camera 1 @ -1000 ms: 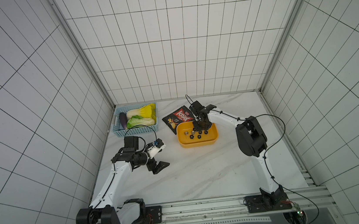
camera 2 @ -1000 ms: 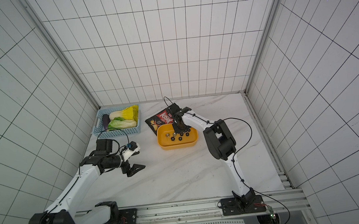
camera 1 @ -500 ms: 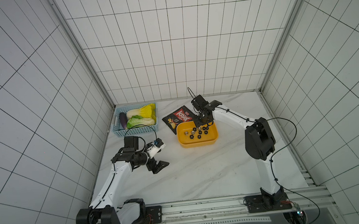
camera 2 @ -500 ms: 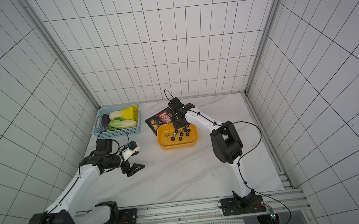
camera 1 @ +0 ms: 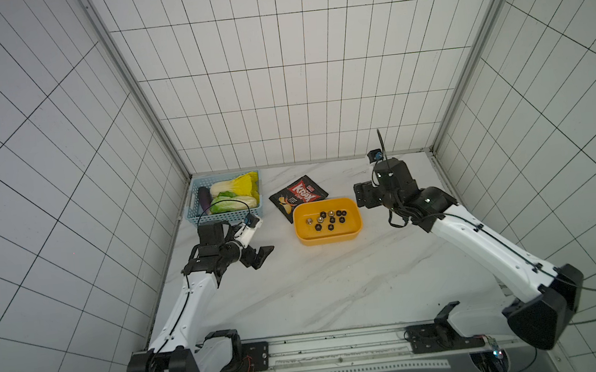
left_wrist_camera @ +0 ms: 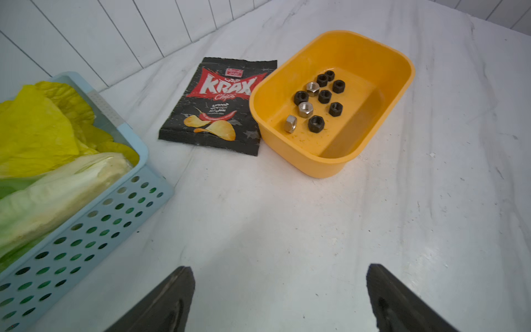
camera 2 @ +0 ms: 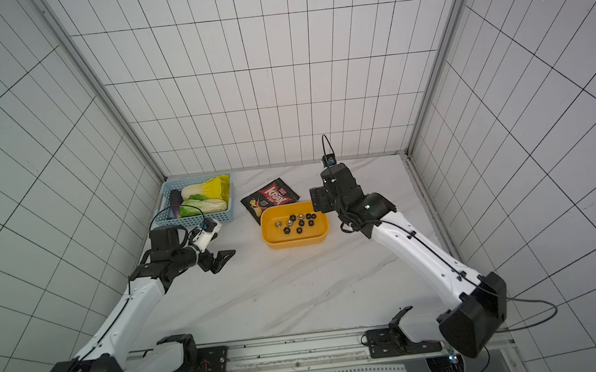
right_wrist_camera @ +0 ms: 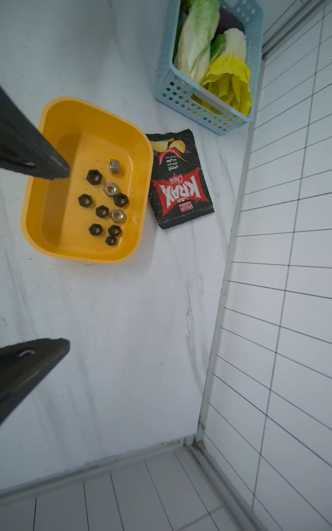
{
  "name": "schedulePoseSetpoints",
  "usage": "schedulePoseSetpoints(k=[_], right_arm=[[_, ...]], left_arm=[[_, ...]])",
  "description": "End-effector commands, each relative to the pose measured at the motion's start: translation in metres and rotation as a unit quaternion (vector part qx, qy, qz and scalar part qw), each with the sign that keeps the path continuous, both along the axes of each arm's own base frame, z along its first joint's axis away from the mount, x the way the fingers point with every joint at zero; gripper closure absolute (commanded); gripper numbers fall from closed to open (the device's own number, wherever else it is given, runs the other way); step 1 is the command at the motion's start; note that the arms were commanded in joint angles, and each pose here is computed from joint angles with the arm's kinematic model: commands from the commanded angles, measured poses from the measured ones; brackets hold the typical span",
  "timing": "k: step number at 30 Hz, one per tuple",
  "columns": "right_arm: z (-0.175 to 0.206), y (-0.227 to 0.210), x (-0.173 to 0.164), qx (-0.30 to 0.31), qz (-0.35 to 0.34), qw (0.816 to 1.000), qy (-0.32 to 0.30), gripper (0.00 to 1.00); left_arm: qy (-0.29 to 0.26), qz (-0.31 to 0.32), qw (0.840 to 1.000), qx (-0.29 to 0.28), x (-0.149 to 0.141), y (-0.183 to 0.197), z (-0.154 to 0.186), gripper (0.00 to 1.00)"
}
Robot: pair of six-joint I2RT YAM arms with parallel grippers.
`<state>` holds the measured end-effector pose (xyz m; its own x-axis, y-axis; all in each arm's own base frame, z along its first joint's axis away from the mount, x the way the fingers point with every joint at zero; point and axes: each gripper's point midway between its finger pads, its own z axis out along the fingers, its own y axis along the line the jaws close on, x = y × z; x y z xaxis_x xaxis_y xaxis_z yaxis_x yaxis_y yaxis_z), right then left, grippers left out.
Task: Put the nuts on the desktop into the storage box
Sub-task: Reset both arms
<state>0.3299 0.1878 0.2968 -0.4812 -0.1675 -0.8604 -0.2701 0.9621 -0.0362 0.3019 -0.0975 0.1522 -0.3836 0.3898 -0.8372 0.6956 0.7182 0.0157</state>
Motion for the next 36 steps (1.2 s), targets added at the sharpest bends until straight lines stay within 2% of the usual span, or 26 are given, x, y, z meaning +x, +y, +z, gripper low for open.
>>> schedulePoseSetpoints(k=[1, 2, 4, 7, 11, 13, 18, 21, 22, 24, 26, 28, 30, 33, 35, 36], right_arm=[[0.021, -0.044, -0.012, -0.001, -0.064, 0.995, -0.078, 0.04], [0.023, -0.057, -0.02, 0.0, -0.08, 0.992, -0.096, 0.0], [0.018, -0.072, -0.032, -0.012, -0.082, 0.988, -0.127, 0.01], [-0.006, -0.098, -0.047, -0.032, -0.108, 0.979, -0.168, 0.01], [-0.045, -0.112, -0.059, -0.082, -0.09, 0.962, -0.245, 0.01], [-0.063, -0.123, -0.061, -0.08, -0.107, 0.956, -0.263, 0.01], [-0.121, -0.154, -0.048, -0.046, -0.152, 0.966, -0.204, 0.01], [-0.151, -0.169, -0.032, -0.024, -0.169, 0.971, -0.169, 0.0], [-0.157, -0.173, -0.025, -0.019, -0.17, 0.971, -0.165, 0.0], [-0.16, -0.17, -0.01, -0.018, -0.15, 0.975, -0.162, 0.0], [-0.16, -0.169, 0.004, -0.015, -0.141, 0.975, -0.169, 0.0], [-0.16, -0.17, 0.017, -0.016, -0.137, 0.975, -0.172, 0.0], [-0.167, -0.172, 0.031, -0.02, -0.134, 0.977, -0.166, 0.0], [-0.185, -0.181, 0.044, -0.006, -0.138, 0.978, -0.156, 0.0], [-0.189, -0.186, 0.052, 0.008, -0.14, 0.976, -0.167, 0.0], [-0.192, -0.188, 0.053, 0.006, -0.145, 0.978, -0.149, 0.0]], left_arm=[[-0.04, 0.08, 0.996, -0.024, 0.029, 0.015, 0.008, 0.03], [-0.047, 0.095, 0.994, -0.026, 0.034, 0.018, 0.006, 0.03], [-0.057, 0.122, 0.99, -0.033, 0.041, 0.024, 0.003, 0.03], [-0.08, 0.161, 0.983, -0.04, 0.051, 0.034, -0.002, 0.03], [-0.114, 0.193, 0.973, -0.053, 0.055, 0.042, -0.013, 0.03], [-0.133, 0.208, 0.967, -0.066, 0.058, 0.045, -0.015, 0.02], [-0.17, 0.259, 0.947, -0.085, 0.066, 0.059, -0.006, 0.02], [-0.175, 0.266, 0.943, -0.096, 0.075, 0.06, -0.009, 0.02], [-0.169, 0.277, 0.941, -0.093, 0.08, 0.063, -0.015, 0.02], [-0.17, 0.317, 0.927, -0.108, 0.09, 0.078, -0.018, 0.02], [-0.137, 0.345, 0.922, -0.111, 0.096, 0.092, -0.027, 0.02], [-0.144, 0.324, 0.927, -0.123, 0.101, 0.089, -0.029, 0.02], [-0.161, 0.327, 0.922, -0.131, 0.101, 0.091, -0.03, 0.02], [-0.118, 0.343, 0.924, -0.117, 0.103, 0.095, -0.038, 0.02], [-0.124, 0.341, 0.924, -0.121, 0.107, 0.095, -0.035, 0.02], [-0.126, 0.341, 0.924, -0.122, 0.107, 0.096, -0.036, 0.02]])
